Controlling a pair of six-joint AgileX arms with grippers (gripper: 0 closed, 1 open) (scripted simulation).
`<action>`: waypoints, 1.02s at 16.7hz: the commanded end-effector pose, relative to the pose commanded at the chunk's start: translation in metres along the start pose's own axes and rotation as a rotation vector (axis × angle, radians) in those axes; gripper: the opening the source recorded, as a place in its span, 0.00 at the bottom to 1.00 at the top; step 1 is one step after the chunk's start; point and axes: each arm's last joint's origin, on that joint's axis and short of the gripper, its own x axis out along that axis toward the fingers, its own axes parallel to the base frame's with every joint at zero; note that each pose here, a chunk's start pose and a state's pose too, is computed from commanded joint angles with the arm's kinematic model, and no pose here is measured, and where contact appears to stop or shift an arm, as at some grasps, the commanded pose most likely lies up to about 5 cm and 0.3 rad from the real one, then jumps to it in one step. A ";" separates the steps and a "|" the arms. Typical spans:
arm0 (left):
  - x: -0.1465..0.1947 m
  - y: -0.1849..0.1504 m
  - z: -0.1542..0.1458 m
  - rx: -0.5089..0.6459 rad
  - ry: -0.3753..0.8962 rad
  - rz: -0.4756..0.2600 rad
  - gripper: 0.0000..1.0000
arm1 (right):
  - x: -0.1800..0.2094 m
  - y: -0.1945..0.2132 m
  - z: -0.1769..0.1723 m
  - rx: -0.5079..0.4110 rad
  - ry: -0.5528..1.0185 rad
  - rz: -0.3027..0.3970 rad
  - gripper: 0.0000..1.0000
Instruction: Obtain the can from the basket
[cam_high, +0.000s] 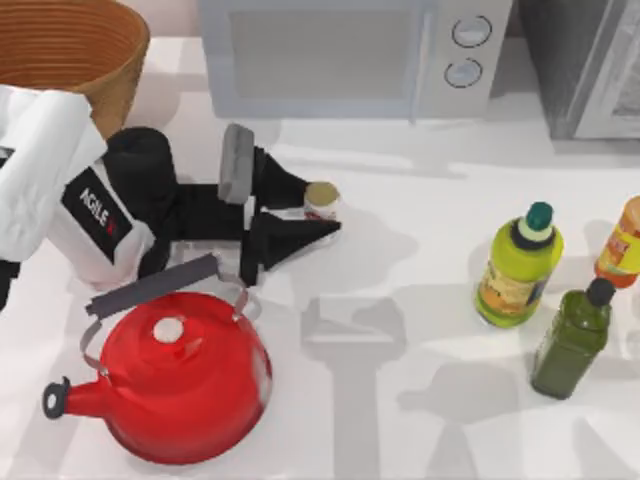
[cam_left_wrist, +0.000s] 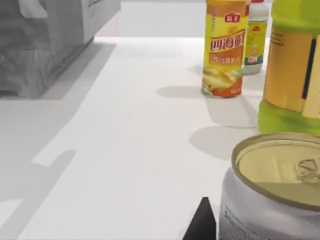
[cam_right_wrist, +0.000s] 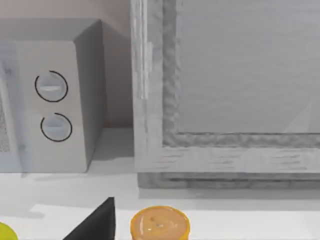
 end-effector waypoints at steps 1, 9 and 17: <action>0.000 0.000 0.000 0.000 0.000 0.000 0.00 | 0.000 0.000 0.000 0.000 0.000 0.000 1.00; 0.000 0.000 0.000 0.000 0.000 0.000 0.38 | 0.000 0.000 0.000 0.000 0.000 0.000 1.00; 0.000 0.000 0.000 0.000 0.000 0.000 0.98 | 0.000 0.000 0.000 0.000 0.000 0.000 1.00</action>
